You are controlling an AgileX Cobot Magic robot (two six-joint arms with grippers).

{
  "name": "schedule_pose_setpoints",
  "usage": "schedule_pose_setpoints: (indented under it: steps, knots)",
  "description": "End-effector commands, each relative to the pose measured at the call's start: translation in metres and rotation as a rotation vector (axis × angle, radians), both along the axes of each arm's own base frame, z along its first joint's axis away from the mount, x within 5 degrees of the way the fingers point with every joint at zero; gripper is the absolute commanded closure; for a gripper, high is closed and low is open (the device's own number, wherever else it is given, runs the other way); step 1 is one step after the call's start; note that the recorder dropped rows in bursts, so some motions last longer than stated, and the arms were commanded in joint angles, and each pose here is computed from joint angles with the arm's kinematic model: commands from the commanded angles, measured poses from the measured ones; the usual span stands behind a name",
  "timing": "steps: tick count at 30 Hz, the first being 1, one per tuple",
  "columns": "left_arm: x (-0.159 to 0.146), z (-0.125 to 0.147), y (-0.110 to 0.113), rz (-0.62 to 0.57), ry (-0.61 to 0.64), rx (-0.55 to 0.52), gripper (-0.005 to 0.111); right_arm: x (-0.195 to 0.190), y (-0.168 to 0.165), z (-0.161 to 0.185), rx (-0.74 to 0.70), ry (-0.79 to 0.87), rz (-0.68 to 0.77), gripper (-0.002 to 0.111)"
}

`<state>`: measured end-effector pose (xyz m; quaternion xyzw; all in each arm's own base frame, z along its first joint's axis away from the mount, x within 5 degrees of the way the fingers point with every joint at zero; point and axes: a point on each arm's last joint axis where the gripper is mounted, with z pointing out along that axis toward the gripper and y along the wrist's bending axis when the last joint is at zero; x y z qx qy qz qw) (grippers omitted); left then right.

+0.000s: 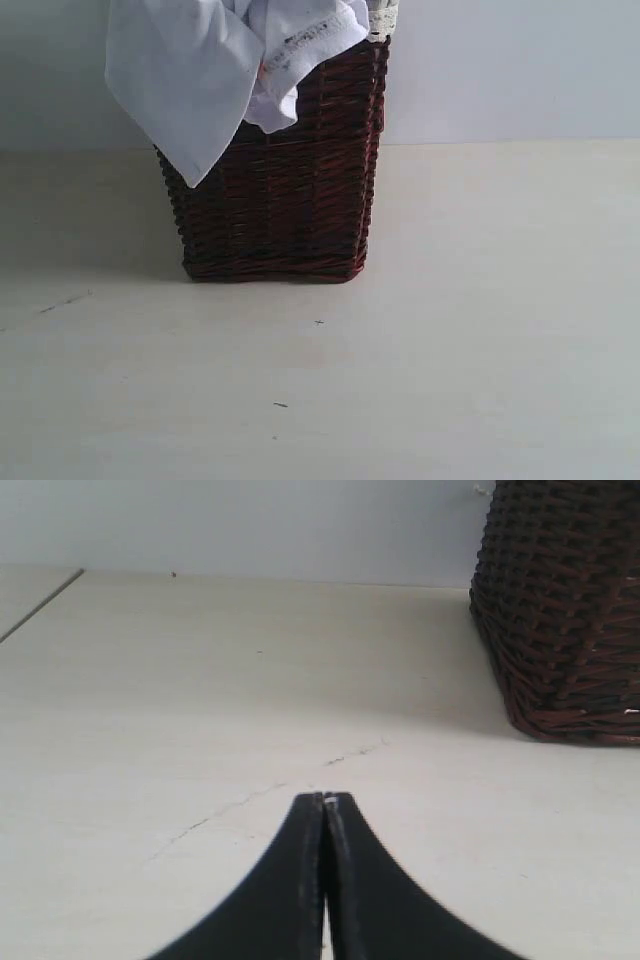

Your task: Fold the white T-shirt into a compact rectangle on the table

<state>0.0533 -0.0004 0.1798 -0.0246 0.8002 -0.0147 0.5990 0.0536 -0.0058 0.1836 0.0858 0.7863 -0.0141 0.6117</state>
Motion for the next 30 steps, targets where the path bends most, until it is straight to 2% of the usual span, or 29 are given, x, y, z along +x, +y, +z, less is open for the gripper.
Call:
schedule_pose_setpoints:
  steps: [1,14,16,19,26,30]
  knots:
    - [0.0,0.002,0.0,0.004,-0.02,0.004,0.107,0.0,0.0,0.0,-0.004,-0.009,-0.007,0.108]
    - [0.0,0.002,0.0,0.004,-0.02,0.004,0.107,0.0,0.0,0.0,-0.004,-0.009,-0.007,0.108]
    - [0.0,0.003,0.0,-0.013,-0.032,0.067,0.107,0.0,0.0,0.0,-0.004,-0.009,-0.007,0.108]
    - [0.001,0.005,0.001,-0.013,-0.063,0.08,0.107,0.0,0.0,0.0,-0.002,-0.009,-0.007,0.108]
    - [0.003,0.023,0.002,0.006,-0.261,0.087,0.107,0.0,0.0,0.0,-0.003,-0.016,-0.007,0.108]
    - [0.002,0.037,0.002,0.021,-0.407,0.081,0.107,0.001,-0.001,0.007,-0.009,-0.094,-0.015,0.108]
